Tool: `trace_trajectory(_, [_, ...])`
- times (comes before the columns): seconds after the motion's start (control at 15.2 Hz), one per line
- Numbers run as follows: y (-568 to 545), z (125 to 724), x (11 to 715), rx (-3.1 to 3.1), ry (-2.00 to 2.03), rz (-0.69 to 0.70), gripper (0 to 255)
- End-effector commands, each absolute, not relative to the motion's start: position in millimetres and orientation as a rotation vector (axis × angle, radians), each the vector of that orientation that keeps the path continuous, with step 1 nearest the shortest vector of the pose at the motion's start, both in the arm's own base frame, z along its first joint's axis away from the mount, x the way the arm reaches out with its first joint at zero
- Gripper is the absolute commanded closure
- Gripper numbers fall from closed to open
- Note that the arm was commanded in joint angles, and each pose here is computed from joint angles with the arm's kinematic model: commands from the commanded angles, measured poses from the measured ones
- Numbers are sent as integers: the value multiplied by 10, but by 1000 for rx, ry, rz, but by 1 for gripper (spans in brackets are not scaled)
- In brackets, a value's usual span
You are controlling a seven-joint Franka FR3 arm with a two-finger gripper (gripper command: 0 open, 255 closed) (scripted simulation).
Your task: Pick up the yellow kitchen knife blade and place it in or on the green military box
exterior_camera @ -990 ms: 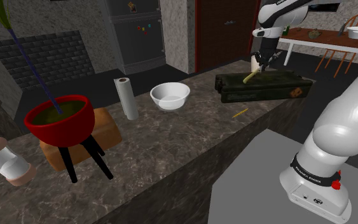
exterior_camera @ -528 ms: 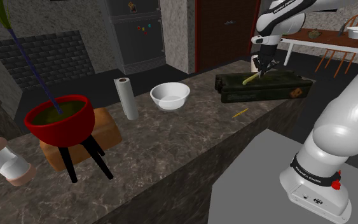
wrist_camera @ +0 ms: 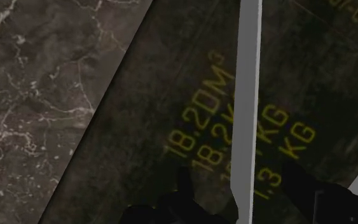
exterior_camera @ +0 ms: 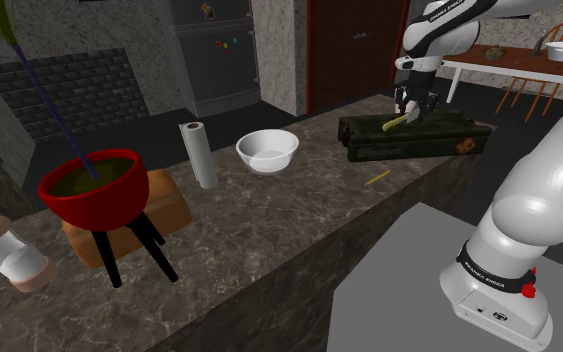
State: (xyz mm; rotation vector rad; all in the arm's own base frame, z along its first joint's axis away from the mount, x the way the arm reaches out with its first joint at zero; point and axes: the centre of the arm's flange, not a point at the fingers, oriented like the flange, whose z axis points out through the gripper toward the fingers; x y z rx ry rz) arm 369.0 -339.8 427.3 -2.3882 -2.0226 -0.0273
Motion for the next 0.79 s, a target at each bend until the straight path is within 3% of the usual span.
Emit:
trace_trajectory(0.0, [-3398,4273,3690,-2388,-2023,-27,0])
trace_trajectory(0.2, [-3398,4273,3690,-2388,-2023,-27,0])
trace_trajectory(0.46, [-3408,4773,3687,-2388,-2023,-27,0])
trace_trajectory(0.73, [-3408,4773,3687,-2388,-2023,-27,0])
